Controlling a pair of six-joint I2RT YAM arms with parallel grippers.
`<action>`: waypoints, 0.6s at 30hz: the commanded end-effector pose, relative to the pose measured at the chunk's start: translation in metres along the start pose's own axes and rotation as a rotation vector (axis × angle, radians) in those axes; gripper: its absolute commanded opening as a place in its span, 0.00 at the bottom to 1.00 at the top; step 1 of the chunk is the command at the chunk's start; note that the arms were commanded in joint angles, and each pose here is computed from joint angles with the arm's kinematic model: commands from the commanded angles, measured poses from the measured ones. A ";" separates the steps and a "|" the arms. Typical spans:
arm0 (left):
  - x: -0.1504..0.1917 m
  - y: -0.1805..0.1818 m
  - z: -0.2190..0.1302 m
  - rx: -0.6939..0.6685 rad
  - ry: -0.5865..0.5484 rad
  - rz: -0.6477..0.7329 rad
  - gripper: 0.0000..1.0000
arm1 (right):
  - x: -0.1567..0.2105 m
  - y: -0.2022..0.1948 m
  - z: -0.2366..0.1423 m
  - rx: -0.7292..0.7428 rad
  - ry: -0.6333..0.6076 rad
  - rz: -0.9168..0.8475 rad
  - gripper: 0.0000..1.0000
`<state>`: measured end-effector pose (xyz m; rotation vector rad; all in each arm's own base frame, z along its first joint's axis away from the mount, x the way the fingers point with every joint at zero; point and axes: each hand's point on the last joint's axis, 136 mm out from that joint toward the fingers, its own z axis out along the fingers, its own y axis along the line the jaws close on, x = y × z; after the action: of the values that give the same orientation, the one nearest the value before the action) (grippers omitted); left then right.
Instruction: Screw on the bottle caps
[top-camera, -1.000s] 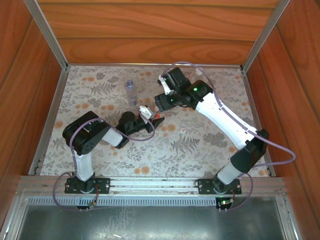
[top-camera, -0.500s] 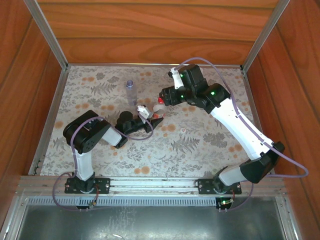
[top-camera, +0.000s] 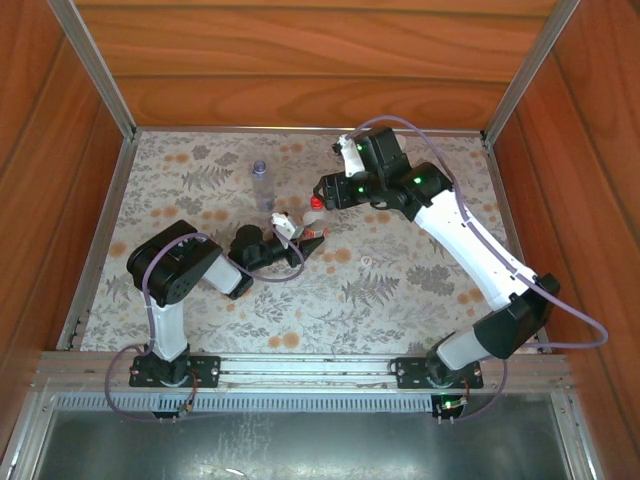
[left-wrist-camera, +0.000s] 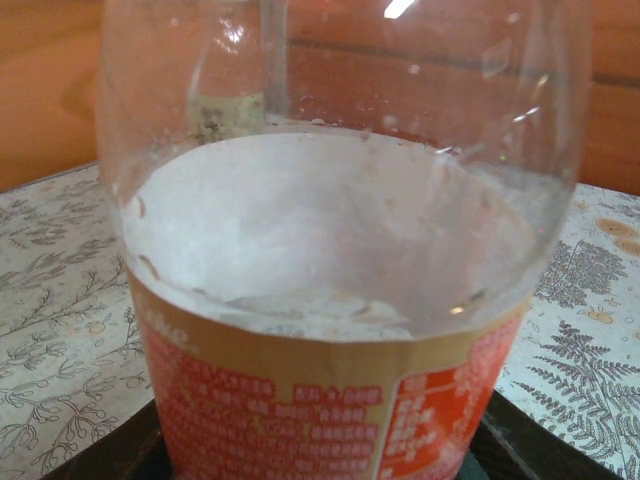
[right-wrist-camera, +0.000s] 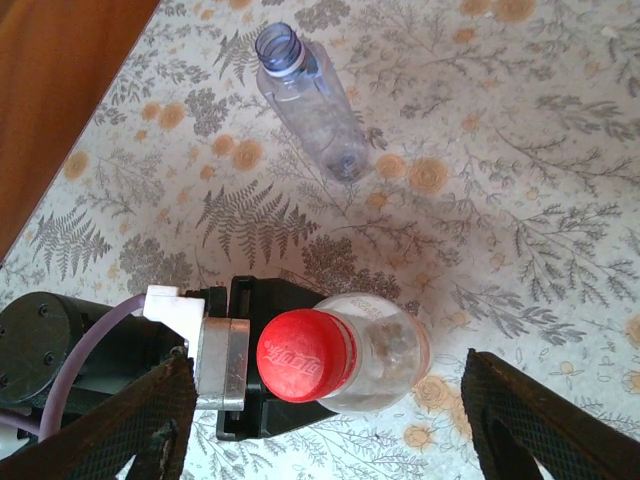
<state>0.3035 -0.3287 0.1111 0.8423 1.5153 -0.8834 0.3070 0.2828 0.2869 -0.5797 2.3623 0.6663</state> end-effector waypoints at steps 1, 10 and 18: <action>0.046 -0.004 -0.008 0.014 0.136 -0.083 0.53 | -0.003 0.005 0.001 -0.038 0.008 0.013 0.75; 0.048 -0.003 -0.011 0.011 0.137 -0.084 0.52 | -0.003 0.006 0.002 -0.041 0.011 0.014 0.74; 0.049 -0.004 -0.011 0.012 0.136 -0.086 0.52 | -0.003 0.005 0.005 -0.037 0.016 0.016 0.72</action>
<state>0.3010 -0.3258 0.1104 0.8406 1.5072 -0.8866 0.3059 0.2882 0.2824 -0.5963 2.3776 0.6947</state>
